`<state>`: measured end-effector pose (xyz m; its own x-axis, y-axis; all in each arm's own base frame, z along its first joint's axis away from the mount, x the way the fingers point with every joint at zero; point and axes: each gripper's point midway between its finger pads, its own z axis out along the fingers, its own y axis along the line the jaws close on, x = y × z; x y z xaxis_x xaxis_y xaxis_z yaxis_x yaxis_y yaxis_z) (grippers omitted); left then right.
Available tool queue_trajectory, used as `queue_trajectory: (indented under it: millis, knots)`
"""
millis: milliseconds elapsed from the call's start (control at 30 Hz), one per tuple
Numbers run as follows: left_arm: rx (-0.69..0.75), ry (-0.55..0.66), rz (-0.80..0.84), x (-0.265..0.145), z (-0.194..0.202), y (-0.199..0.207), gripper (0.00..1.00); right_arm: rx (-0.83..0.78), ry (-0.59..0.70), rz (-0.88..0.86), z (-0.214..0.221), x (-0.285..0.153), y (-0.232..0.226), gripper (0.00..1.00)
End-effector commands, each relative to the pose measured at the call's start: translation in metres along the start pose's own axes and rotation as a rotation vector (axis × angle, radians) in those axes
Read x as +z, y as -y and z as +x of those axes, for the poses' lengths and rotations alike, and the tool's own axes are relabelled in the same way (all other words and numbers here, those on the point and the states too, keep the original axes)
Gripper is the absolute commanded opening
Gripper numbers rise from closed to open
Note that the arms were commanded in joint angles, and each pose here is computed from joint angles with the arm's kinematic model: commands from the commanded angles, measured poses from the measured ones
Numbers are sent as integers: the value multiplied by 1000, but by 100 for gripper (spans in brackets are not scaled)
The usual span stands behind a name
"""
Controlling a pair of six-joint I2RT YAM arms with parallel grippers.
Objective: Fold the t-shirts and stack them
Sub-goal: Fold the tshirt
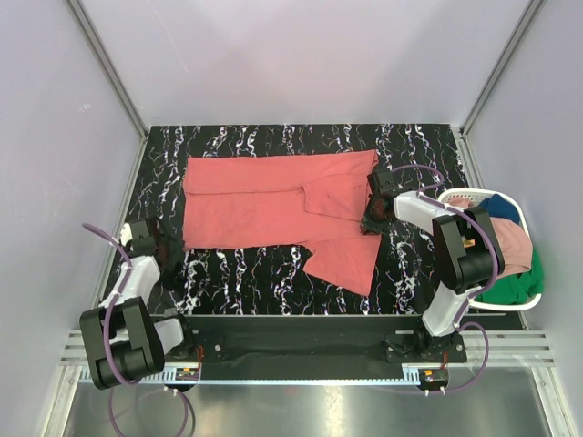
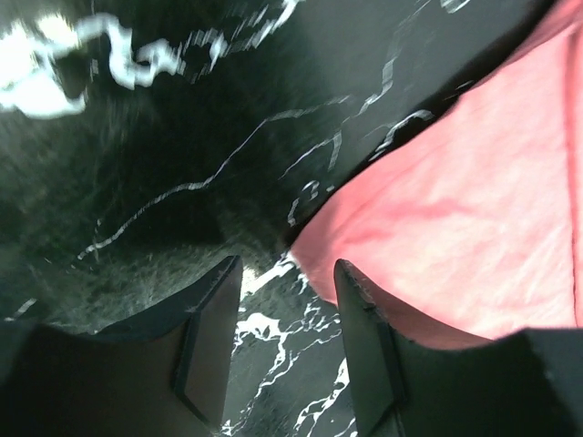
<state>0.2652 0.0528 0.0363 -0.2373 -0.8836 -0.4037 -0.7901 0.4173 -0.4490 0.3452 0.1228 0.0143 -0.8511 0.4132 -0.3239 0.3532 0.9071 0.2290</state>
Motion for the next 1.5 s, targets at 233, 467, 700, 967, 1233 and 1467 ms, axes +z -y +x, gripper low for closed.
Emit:
queue_trajectory:
  millis: [233,467,700,967,1233,1467]
  knots:
    - [-221,-78,108,10,17,1,44,-33,-7,21,0,-8,8,19]
    - [-337,-132,124,20,34,-6,46,-49,-3,10,-2,-10,5,19]
    - [-341,-88,50,12,26,-16,47,-56,5,2,-4,-13,3,19]
    - [-347,7,99,-16,-1,1,53,-57,-4,0,0,-10,5,19]
    - [-564,-52,247,-9,14,16,56,-58,-1,-11,-2,-10,2,19]
    - [-595,-83,251,-4,11,25,56,-50,3,-13,-3,-9,1,20]
